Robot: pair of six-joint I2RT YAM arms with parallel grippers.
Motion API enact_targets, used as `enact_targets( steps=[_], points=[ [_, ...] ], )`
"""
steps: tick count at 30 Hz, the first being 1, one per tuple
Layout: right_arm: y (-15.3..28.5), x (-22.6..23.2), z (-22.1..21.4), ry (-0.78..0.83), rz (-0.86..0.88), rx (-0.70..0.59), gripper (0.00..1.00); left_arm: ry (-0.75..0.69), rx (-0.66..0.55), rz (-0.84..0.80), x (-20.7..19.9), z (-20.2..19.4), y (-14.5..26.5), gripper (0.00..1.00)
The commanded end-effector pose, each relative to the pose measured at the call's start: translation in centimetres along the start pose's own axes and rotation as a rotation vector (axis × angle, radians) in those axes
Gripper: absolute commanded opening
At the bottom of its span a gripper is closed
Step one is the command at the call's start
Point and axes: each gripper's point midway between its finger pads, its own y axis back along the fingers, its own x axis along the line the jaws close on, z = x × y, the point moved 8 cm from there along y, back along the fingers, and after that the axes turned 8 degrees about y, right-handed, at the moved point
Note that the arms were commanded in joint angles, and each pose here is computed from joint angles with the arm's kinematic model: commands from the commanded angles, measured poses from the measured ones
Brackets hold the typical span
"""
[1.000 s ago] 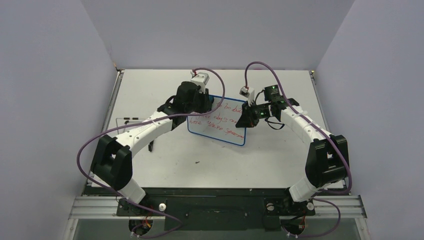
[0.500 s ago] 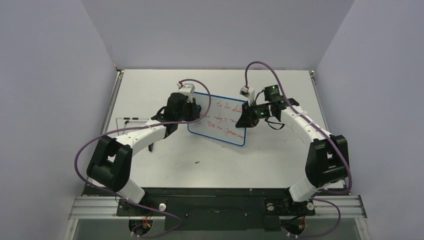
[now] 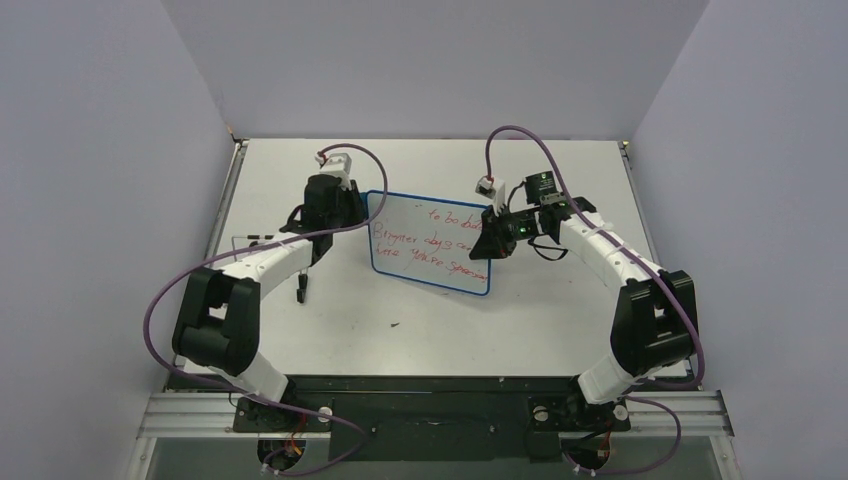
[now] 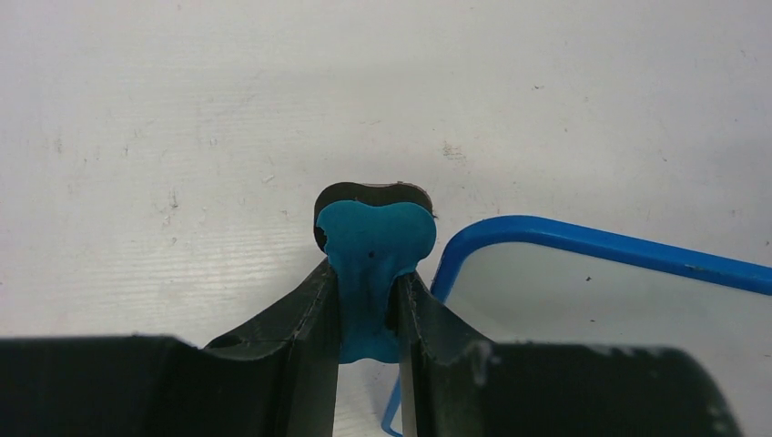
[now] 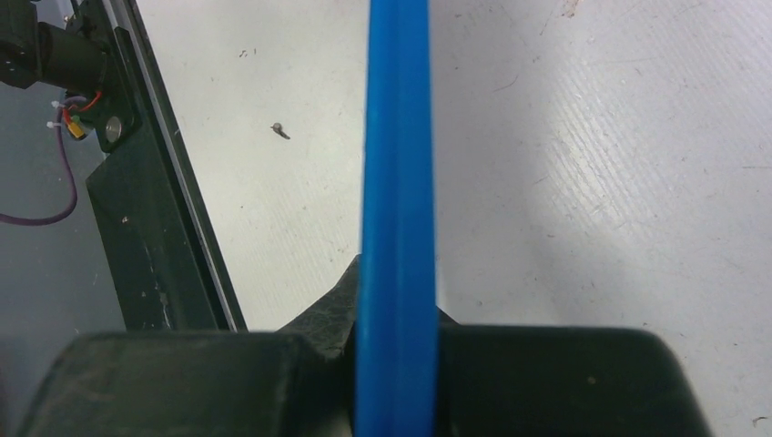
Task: Erase the whiteboard
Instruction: Erase the whiteboard at the whiteboard stand.
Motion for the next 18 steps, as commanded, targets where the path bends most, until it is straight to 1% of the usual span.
enact_targets(
  steps=[1,4,7,11,16,18],
  points=[
    [0.4,1.8,1.2,0.077,0.066,-0.038,0.00,-0.011,-0.054,-0.189,-4.2,0.4,0.7,0.00],
    [0.4,1.7,1.1,0.075,0.063,-0.036,0.00,0.010,-0.067,-0.155,-4.0,0.0,1.4,0.00],
    [0.4,1.7,1.1,0.072,0.060,-0.034,0.00,0.050,-0.116,-0.013,-2.0,0.9,2.3,0.00],
    [0.4,1.5,1.1,0.070,0.047,-0.031,0.00,0.081,-0.192,0.114,0.6,2.4,4.3,0.00],
    [0.3,1.4,1.0,0.058,0.040,-0.029,0.00,0.092,-0.246,0.156,2.0,2.7,7.3,0.00],
    [0.1,1.4,0.9,0.054,0.044,-0.030,0.00,0.088,-0.236,0.136,2.0,2.4,8.0,0.00]
  ],
)
